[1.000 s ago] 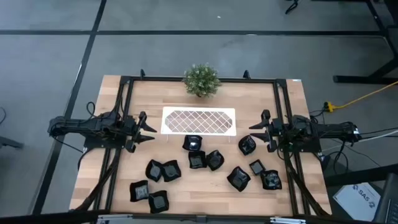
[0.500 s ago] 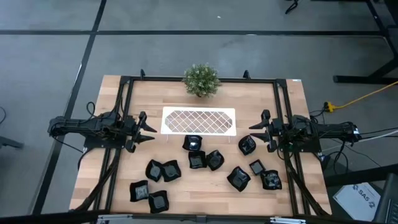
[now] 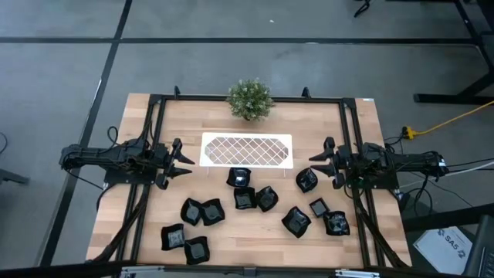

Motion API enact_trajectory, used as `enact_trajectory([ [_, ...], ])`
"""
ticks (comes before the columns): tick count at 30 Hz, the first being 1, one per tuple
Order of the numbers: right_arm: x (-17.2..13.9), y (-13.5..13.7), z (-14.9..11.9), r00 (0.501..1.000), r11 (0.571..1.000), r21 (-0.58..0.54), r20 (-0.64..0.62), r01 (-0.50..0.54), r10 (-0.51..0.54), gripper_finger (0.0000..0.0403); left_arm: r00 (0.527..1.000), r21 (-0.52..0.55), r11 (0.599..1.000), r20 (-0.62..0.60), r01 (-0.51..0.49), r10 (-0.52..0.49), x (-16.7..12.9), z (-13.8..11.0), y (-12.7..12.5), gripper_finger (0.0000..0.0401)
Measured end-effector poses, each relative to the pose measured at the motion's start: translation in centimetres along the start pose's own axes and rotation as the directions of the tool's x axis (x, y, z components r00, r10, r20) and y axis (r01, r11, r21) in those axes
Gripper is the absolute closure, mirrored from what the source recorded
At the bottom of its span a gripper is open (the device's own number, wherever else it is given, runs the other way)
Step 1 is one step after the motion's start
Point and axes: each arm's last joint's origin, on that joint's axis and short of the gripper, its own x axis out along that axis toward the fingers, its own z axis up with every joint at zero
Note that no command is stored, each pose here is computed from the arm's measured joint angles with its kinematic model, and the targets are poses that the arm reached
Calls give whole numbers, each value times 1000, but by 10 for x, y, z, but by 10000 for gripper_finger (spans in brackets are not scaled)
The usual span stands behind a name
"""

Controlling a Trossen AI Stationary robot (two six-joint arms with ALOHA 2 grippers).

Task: Pick & Place Mini shaped plates
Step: Put the black leaf-shaped plate on the shelf

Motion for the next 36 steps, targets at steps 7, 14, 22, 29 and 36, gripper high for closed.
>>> enact_trajectory([
  [7, -1, 3, 11, 993, 993, 114, 113, -37, 24, 267, 1000, 0, 1000, 0, 0, 0, 0, 0, 0, 258],
  [14, -4, 9, 28, 965, 991, -101, 235, -93, 115, 267, 1000, 0, 1000, 0, 0, 0, 0, 0, 0, 258],
  [22, -3, 21, 61, 984, 974, -201, 119, -108, 134, 267, 1000, 0, 1000, 0, 0, 0, 0, 0, 0, 258],
  [29, 20, 33, 98, 984, 974, -202, -162, -103, 71, 267, 1000, 0, 1000, 0, 0, 0, 0, 0, 0, 258],
  [36, 47, 44, 119, 901, 980, -166, -434, -109, 27, 267, 1000, 0, 1000, 0, 0, 0, 0, 0, 0, 258],
])
